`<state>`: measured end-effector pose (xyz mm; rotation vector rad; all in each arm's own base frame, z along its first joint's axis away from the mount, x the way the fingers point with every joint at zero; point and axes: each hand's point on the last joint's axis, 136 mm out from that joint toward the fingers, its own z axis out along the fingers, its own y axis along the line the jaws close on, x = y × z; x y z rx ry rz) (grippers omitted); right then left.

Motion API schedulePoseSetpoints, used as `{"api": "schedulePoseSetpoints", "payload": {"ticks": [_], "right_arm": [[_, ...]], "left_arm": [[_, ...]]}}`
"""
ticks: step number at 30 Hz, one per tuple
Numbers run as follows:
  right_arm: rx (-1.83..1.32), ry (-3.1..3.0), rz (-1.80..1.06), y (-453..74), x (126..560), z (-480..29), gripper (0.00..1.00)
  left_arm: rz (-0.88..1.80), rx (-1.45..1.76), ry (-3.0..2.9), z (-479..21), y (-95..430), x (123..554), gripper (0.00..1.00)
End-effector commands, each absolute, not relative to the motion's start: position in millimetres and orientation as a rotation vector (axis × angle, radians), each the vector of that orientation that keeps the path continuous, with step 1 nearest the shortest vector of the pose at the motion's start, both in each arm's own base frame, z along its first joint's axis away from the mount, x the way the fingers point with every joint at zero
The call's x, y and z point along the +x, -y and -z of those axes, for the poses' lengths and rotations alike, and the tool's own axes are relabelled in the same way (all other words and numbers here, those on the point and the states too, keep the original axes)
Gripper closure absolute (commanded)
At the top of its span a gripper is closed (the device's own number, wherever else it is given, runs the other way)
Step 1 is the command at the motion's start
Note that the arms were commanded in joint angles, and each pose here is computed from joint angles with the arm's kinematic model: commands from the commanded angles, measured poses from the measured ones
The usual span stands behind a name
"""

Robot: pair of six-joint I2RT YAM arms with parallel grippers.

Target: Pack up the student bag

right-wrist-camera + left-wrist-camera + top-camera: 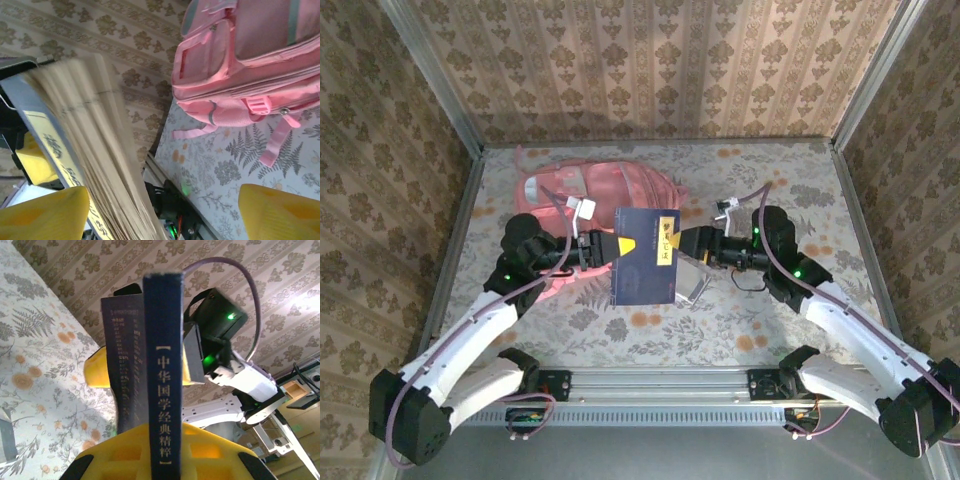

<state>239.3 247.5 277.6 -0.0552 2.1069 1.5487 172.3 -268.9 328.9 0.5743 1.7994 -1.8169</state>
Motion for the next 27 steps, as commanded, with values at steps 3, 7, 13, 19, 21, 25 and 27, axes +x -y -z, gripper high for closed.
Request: {"api": "schedulePoseSetpoints", "payload": {"ticks": [3,7,13,19,21,25,27], "right_arm": [[-0.265,-1.912,-1.808,-271,218,-317,0.16],[-0.377,-1.819,-1.841,-286,203,-338,0.19],[-0.344,-1.819,-1.698,-275,206,-340,0.45],[-0.228,-1.857,-1.623,-258,219,-326,0.73],[-0.224,-1.857,-1.632,-259,219,-326,0.86],[-0.235,-1.866,-1.624,-259,219,-327,1.00],[-0.268,-1.866,-1.624,-260,217,-328,1.00]], "left_arm": [[1.856,0.597,-1.671,-353,270,167,1.00],[1.872,0.607,-1.663,-356,275,165,1.00],[1.818,0.563,-1.733,-342,275,175,1.00],[1.802,0.538,-1.749,-337,273,178,1.00],[1.800,0.540,-1.753,-336,273,179,1.00],[1.798,0.545,-1.761,-334,274,179,1.00],[1.813,0.567,-1.764,-335,275,176,0.88]]}}
